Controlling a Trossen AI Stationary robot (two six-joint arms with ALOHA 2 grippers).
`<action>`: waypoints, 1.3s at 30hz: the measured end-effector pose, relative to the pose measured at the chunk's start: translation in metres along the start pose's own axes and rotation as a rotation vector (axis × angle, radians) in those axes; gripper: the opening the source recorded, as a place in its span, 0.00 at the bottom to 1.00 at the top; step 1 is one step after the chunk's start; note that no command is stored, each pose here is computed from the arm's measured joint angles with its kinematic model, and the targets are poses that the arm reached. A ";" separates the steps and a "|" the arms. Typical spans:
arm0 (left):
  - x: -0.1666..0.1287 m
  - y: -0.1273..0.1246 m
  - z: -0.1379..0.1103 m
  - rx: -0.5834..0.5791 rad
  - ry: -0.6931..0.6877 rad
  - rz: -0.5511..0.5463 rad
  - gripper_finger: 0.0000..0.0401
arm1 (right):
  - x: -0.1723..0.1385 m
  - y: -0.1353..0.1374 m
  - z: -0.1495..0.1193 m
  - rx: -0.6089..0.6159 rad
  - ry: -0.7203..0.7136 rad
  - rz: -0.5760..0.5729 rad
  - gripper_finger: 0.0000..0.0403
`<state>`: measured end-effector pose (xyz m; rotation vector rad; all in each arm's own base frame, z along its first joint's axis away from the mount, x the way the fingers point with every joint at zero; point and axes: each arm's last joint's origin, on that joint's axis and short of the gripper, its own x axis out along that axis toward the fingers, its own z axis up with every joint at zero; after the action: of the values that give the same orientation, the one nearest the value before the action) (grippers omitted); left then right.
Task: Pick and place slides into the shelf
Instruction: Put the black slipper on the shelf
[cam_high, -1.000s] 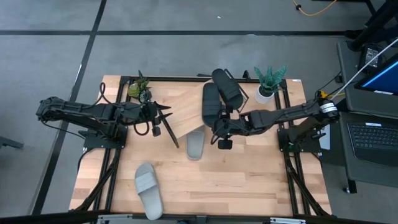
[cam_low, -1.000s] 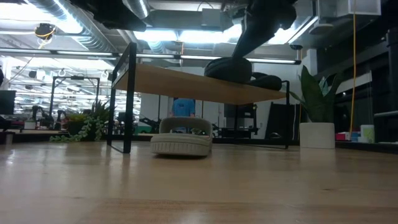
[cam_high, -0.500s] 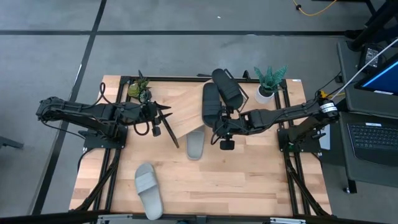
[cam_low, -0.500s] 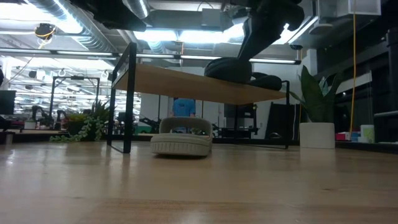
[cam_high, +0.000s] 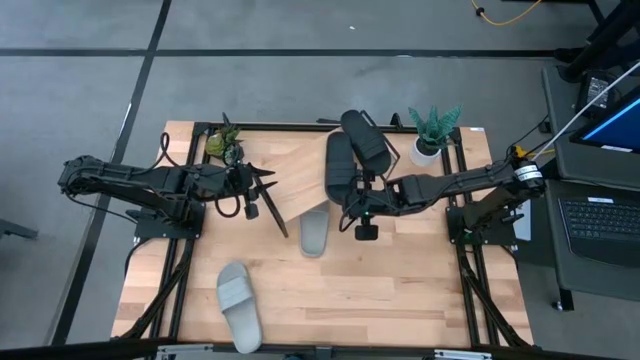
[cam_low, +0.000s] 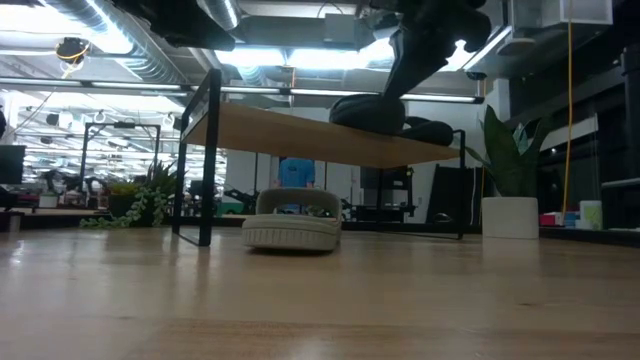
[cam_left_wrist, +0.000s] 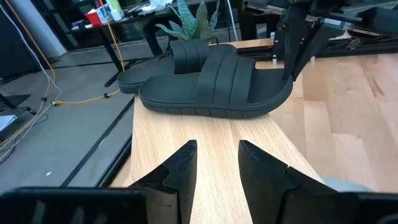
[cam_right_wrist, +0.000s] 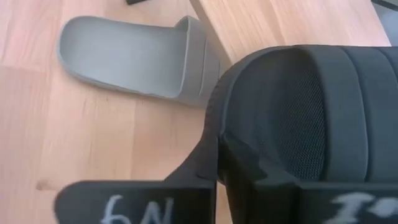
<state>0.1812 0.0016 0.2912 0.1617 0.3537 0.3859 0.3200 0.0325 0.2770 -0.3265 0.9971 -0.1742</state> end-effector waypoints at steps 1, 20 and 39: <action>0.000 0.000 0.000 -0.006 0.000 0.001 0.27 | 0.000 0.000 0.000 -0.007 0.003 -0.001 0.03; 0.000 0.000 0.000 -0.012 0.000 0.001 0.27 | -0.005 -0.005 0.001 -0.119 -0.011 -0.086 0.01; 0.000 0.000 0.000 -0.038 0.001 0.000 0.27 | -0.037 -0.023 0.010 -0.296 0.005 -0.088 0.01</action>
<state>0.1813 0.0015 0.2911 0.1247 0.3471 0.3922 0.3089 0.0239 0.3190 -0.6405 1.0153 -0.1065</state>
